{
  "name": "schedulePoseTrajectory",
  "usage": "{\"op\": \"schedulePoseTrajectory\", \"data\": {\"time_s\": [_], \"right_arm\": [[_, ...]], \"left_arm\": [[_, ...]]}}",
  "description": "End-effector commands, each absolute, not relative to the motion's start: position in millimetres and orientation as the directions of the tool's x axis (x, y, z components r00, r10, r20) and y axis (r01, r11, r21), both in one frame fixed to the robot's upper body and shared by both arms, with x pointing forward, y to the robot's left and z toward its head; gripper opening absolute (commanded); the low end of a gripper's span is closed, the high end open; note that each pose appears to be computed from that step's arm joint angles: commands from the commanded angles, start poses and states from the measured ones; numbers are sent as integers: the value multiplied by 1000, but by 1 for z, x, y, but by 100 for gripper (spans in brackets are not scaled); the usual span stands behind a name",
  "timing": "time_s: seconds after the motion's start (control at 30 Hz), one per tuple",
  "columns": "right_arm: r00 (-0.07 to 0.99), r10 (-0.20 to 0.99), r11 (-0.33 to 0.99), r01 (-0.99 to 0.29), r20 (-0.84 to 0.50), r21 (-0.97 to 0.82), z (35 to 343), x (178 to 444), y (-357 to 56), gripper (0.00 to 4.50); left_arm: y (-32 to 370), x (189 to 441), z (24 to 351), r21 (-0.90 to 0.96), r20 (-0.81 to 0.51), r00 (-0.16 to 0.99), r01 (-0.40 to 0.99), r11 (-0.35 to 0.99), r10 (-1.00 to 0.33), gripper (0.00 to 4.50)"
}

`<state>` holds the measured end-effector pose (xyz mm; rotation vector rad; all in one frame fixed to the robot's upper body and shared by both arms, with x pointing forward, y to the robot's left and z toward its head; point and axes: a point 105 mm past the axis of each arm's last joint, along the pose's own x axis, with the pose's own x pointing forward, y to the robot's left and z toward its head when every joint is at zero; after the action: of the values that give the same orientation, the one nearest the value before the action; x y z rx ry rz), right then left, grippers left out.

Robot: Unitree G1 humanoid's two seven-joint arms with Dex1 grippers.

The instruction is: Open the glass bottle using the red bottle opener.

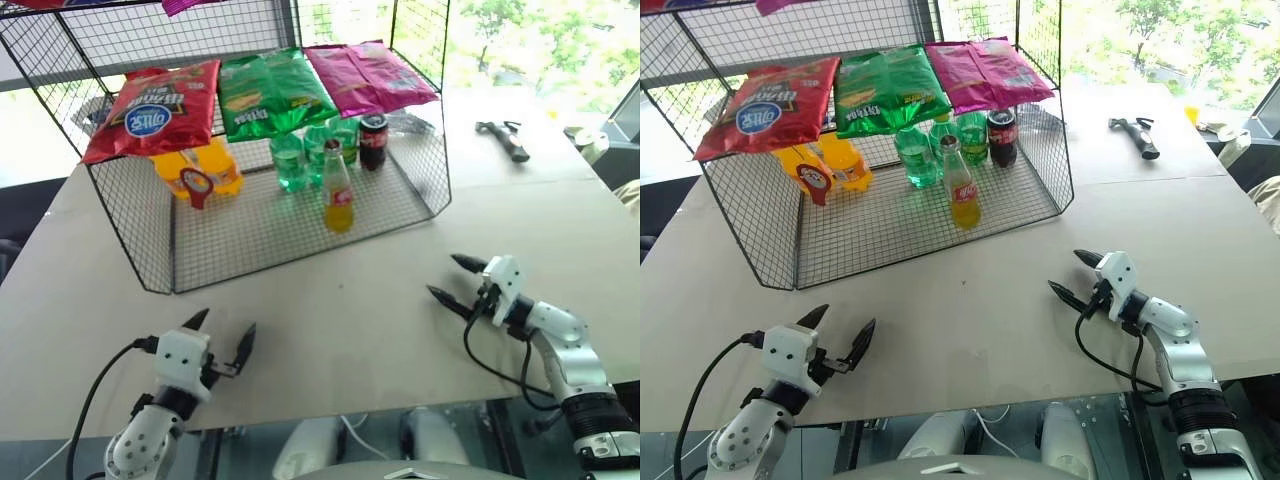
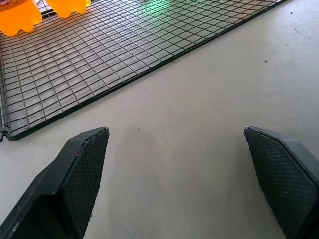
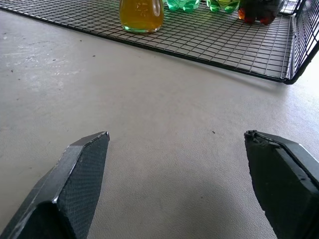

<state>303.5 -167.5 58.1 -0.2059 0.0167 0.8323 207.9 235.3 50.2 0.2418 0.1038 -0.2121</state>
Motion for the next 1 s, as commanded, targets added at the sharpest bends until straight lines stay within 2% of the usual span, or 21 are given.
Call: {"op": "schedulePoseTrajectory", "data": {"time_s": [0.03, 0.13, 0.3, 0.47, 0.73, 0.83, 1.0], "right_arm": [[648, 754, 633, -761, -111, -144, 50, 295, -156, 437], [627, 777, 614, -775, -63, -150, 65, 295, -145, 437], [516, 854, 519, -840, 65, -161, 109, 287, -112, 437], [421, 891, 448, -876, 169, -179, 149, 281, -87, 437], [339, 903, 396, -894, 263, -208, 193, 279, -64, 437], [334, 904, 395, -892, 267, -219, 198, 279, -61, 437], [337, 902, 399, -890, 269, -222, 200, 278, -58, 437]], "left_arm": [[249, 219, 60, 215, -93, 987, 146, 966, -129, 450], [260, 230, 79, 168, -11, 998, 65, 984, -64, 450], [267, 249, 120, 155, 130, 991, 19, 988, -40, 450], [275, 262, 149, 166, 226, 974, -57, 984, 18, 450], [293, 280, 185, 128, 344, 926, -210, 969, 155, 450], [296, 287, 196, 77, 364, 912, -232, 970, 189, 450], [294, 305, 203, 93, 349, 923, -205, 974, 161, 450]]}}
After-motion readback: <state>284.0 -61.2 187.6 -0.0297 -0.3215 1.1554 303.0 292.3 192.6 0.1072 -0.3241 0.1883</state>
